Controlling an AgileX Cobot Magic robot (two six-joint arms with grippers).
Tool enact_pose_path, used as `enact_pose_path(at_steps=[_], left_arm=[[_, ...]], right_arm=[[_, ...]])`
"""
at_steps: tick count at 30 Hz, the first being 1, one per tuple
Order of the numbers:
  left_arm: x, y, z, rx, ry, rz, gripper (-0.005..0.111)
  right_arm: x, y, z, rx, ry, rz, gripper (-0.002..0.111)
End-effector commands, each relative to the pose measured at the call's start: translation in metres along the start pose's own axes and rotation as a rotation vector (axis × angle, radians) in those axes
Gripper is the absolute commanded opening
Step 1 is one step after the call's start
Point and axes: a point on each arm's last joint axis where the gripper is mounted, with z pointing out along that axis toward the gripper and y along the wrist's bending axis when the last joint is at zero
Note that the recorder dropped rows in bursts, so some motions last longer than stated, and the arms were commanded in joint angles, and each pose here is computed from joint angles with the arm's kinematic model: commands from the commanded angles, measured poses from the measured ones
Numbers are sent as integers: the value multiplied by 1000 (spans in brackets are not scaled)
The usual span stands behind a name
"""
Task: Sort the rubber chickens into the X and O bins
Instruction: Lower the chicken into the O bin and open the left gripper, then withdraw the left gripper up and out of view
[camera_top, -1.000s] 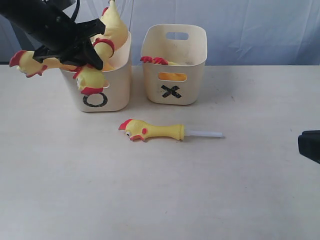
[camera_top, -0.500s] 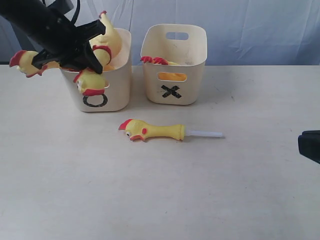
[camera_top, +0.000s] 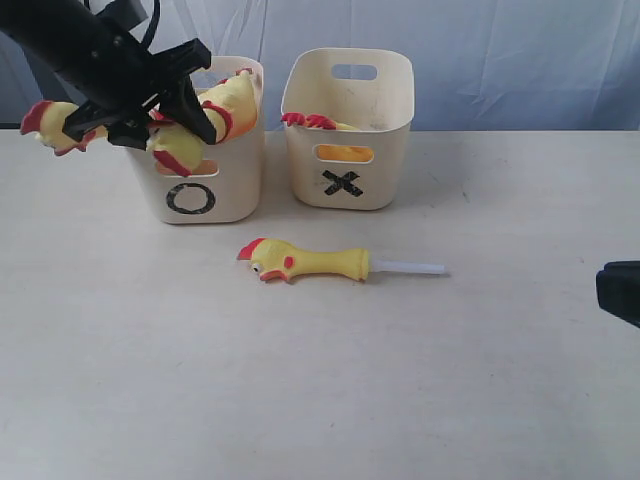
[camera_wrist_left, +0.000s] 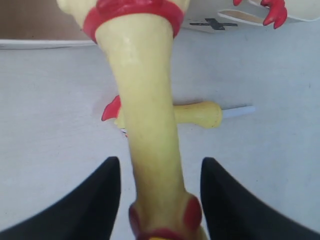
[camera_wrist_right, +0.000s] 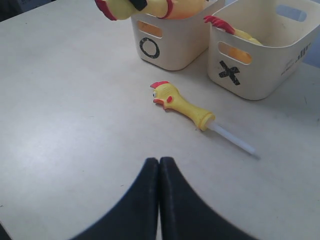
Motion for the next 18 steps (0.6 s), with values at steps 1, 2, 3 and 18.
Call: enact_pose_path(at_steps=[1,2,3,18], left_arm=[[-2,-5,-13,16,-55,2,49],[-3,-5,-16,17,-66,2,49],[-4,-5,-21,18,-88,2,49],[-3,-27,-122,-117,-378,223,47]], right_arm=[[-1,1,0,-9,-6,1,-1],[-1,1,0,-9,-6,1,-1],[-1,1,0,-9,-6,1,-1],[-1,1,0,-9,-6,1,-1]])
